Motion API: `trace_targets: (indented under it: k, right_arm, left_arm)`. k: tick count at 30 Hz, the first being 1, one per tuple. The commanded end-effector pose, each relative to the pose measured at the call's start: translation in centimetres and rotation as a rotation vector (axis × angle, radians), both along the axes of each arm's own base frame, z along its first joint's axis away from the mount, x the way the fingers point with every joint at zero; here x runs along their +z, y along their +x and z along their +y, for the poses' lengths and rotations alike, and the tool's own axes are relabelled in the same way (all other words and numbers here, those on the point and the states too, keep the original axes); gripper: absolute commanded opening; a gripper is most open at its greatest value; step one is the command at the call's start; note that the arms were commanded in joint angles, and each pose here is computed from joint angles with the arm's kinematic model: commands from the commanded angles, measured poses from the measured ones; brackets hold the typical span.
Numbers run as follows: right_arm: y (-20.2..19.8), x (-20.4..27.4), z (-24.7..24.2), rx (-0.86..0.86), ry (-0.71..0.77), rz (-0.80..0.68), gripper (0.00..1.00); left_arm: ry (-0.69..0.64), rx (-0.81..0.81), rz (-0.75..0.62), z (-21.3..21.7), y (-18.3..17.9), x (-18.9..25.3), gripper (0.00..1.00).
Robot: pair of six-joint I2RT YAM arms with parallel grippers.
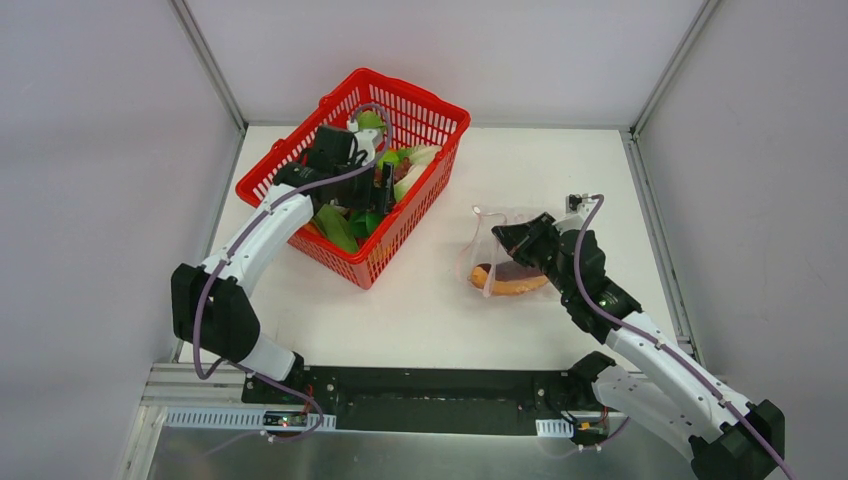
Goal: Place the food in the zip-top bag and seal the zipper
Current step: Pick up the fake vegetable from the bin.
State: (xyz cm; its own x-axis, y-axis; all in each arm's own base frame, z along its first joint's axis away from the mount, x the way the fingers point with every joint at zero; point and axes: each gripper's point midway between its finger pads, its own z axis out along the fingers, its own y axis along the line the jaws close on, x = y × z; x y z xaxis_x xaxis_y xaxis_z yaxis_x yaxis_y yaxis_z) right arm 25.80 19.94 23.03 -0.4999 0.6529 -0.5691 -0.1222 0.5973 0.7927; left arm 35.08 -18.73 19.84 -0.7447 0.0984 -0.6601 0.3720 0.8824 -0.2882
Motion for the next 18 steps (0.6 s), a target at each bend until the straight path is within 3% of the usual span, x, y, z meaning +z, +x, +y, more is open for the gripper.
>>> trace_targets:
  k: [1, 4, 10, 15, 18]
  right_arm:
    - [0.0, 3.0, 0.2, 0.008, 0.034, -0.074, 0.0]
    - [0.1, 2.8, 0.1, 0.003, 0.03, -0.07, 0.0]
    - [0.2, 2.5, 0.2, 0.002, 0.027, -0.063, 0.0]
    - [0.2, 2.4, 0.2, 0.003, 0.026, -0.062, 0.0]
    - [0.2, 2.5, 0.1, -0.001, 0.026, -0.063, 0.0]
  left_arm:
    - [-0.024, -0.03, 0.011, -0.1, -0.8, -0.8, 0.73]
    - [-0.012, -0.035, 0.009, 0.2, -1.3, -1.0, 0.59]
    - [0.021, -0.026, 0.01, 1.3, -2.6, -0.8, 0.17]
    - [0.013, 0.028, -0.106, 2.3, -2.7, 2.0, 0.0]
    - [0.029, 0.071, -0.173, 3.5, -2.9, 3.8, 0.0]
